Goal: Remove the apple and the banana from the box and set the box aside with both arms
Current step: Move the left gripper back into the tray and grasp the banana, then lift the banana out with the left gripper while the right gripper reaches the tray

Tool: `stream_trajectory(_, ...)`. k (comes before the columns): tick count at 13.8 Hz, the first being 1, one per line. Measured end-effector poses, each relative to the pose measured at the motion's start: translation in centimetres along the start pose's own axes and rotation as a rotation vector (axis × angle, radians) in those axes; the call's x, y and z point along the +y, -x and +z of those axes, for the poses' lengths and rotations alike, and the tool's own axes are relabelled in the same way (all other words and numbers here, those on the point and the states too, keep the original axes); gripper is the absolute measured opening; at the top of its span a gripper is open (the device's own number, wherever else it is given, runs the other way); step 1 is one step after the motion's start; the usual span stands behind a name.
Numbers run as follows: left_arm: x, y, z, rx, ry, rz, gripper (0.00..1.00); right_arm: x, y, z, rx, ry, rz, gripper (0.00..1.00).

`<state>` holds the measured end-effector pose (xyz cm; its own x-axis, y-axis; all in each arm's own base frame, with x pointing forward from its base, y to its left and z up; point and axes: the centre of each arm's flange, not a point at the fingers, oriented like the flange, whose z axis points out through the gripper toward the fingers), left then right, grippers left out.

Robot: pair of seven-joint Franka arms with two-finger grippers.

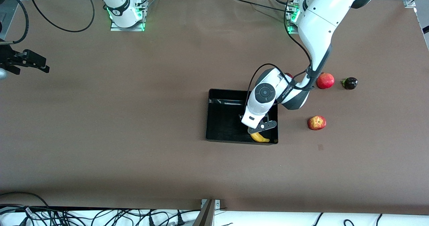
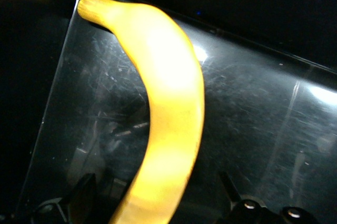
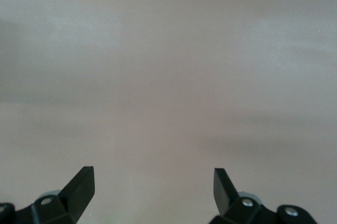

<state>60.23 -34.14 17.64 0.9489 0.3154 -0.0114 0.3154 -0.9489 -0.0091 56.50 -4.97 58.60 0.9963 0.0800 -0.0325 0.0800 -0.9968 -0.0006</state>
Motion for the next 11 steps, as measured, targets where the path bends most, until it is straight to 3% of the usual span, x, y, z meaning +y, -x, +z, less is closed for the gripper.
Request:
stream_trajectory(3, 0.0, 0.1, 0.8, 0.004, -0.002, -0.012, 1.0, 0.0, 0.0, 0.0, 0.0, 0.0, 0.0, 1.0)
stream_trajectory(4, 0.0, 0.1, 0.9, 0.005, -0.001, -0.015, 0.93, 0.0, 0.0, 0.0, 0.0, 0.0, 0.0, 1.0)
stream_trajectory(5, 0.1, 0.1, 0.9, 0.005, 0.0, -0.022, 0.93, 0.0, 0.0, 0.0, 0.0, 0.0, 0.0, 1.0)
stream_trajectory(6, 0.1, 0.0, 0.8, 0.007, 0.003, -0.029, 0.86, 0.0, 0.0, 0.0, 0.0, 0.0, 0.0, 1.0)
stream_trajectory(10, 0.6, -0.4, -0.1, 0.021, 0.019, -0.041, 0.41, 0.0, 0.0, 0.0, 0.0, 0.0, 0.0, 1.0)
stream_trajectory(11, 0.7, -0.5, -0.3, 0.024, 0.021, -0.042, 0.37, 0.0, 0.0, 0.0, 0.0, 0.0, 0.0, 1.0)
